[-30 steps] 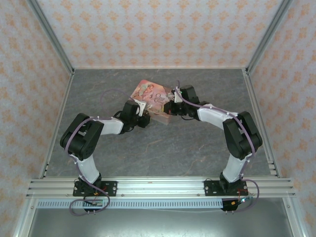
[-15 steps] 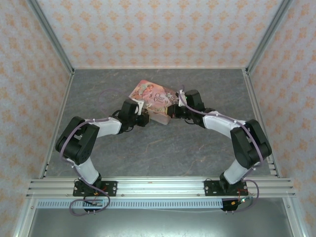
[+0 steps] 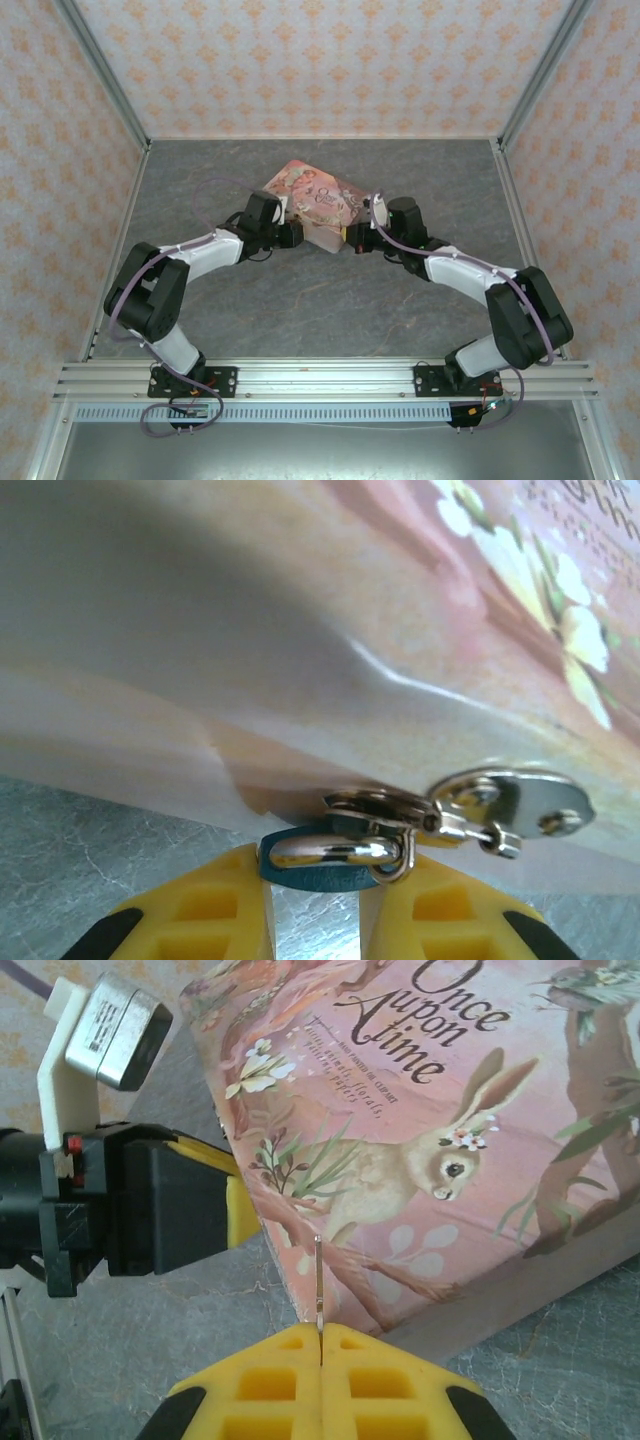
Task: Unlock a padlock with a key
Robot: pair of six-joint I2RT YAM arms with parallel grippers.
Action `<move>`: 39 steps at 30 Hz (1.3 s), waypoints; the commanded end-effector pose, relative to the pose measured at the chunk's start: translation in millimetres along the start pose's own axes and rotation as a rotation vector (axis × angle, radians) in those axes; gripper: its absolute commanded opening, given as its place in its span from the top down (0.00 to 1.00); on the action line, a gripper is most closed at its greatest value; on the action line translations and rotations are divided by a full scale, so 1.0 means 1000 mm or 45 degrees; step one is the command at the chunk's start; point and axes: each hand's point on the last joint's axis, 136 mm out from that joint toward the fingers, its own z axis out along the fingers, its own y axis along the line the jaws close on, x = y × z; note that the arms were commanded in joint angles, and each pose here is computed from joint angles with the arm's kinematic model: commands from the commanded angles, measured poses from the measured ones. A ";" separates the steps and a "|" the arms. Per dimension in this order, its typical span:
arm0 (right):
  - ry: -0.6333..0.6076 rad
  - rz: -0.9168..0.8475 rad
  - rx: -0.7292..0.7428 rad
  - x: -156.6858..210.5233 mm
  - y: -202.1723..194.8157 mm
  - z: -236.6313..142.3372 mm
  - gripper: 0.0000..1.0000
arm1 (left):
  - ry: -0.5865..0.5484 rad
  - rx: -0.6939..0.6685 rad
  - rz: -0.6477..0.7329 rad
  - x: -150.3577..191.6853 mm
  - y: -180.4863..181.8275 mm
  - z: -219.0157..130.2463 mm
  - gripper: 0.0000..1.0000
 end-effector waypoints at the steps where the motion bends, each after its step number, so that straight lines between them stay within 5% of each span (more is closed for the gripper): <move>1: 0.016 -0.073 -0.042 0.009 0.011 -0.001 1.00 | -0.089 0.112 -0.004 -0.030 -0.035 -0.017 0.79; 9: 0.074 -0.182 -0.029 0.030 0.024 0.004 1.00 | -0.058 0.159 -0.161 -0.037 -0.049 -0.018 0.80; 39: 0.043 -0.236 0.031 0.019 0.018 0.010 1.00 | -0.047 0.217 -0.282 -0.039 -0.078 -0.034 0.83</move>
